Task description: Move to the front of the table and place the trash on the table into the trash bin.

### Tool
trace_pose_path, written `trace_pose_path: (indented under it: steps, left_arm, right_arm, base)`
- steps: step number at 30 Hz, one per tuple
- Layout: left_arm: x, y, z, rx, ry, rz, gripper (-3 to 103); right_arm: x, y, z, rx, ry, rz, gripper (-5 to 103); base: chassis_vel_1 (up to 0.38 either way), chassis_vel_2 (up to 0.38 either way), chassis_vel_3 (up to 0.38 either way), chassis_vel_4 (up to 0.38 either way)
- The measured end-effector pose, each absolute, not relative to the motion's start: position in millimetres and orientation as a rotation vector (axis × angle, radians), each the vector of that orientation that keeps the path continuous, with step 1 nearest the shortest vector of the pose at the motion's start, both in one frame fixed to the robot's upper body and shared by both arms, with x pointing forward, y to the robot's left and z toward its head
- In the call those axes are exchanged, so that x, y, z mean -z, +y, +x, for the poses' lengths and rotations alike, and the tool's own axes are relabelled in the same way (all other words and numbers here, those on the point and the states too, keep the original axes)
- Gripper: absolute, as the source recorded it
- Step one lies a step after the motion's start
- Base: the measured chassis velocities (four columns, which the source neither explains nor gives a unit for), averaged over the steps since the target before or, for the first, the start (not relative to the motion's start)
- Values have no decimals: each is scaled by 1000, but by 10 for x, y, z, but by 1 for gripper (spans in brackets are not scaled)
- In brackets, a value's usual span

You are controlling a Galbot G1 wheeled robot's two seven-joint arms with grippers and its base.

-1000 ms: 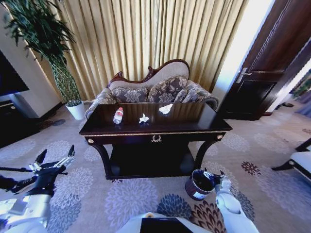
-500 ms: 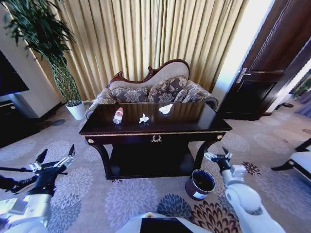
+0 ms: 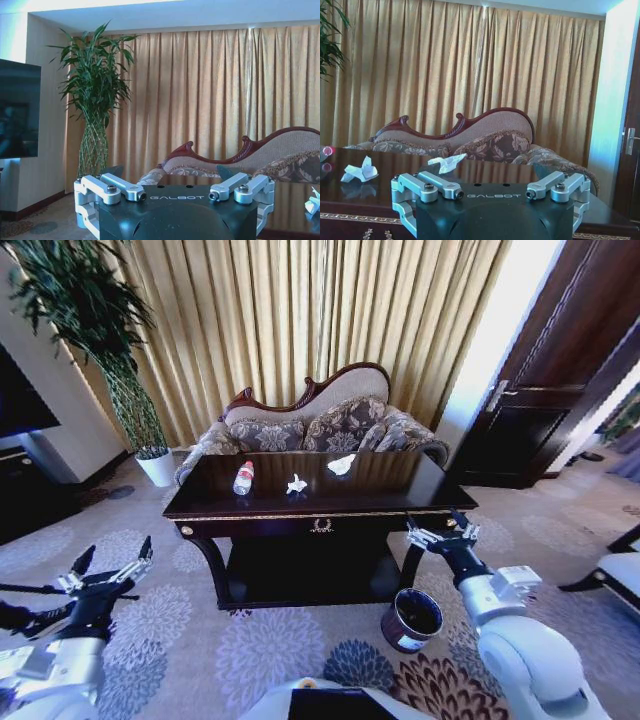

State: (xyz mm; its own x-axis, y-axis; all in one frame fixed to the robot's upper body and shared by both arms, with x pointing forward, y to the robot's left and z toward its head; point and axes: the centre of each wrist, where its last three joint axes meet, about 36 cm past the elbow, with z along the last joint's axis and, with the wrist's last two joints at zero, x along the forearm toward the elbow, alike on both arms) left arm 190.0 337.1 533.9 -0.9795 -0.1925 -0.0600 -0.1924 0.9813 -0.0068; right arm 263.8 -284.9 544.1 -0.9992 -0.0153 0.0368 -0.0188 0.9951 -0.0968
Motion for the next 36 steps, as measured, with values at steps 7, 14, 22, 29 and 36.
trace_pose_path:
  steps: [7, 14, 22, 29, 36]
  left_arm:
    - [-5344, 3375, 1904, -3, 3071, -295, 100]
    - [-5340, 3367, 1908, 2, 3071, -292, 100]
    - [-5337, 3369, 1899, 1, 3075, -296, 100]
    - [-5337, 3371, 1897, 0, 3075, -297, 100]
    - [-5335, 3372, 1892, -2, 3074, -297, 100]
  right_arm:
    - [-5371, -2865, 2658, -139, -3101, 17, 100]
    - [-5373, -2857, 2657, -140, -3107, 23, 100]
    - [-5400, -2838, 2652, -141, -3116, 36, 100]
    - [-5417, -2824, 2642, -138, -3120, 48, 100]
    - [-5419, -2813, 2638, -133, -3121, 57, 100]
  base:
    - [0, 0, 0, 0]
    - [-54, 47, 51, -43]
    - [-30, 30, 38, -32]
    - [0, 0, 0, 0]
    - [-24, 28, 26, -32]
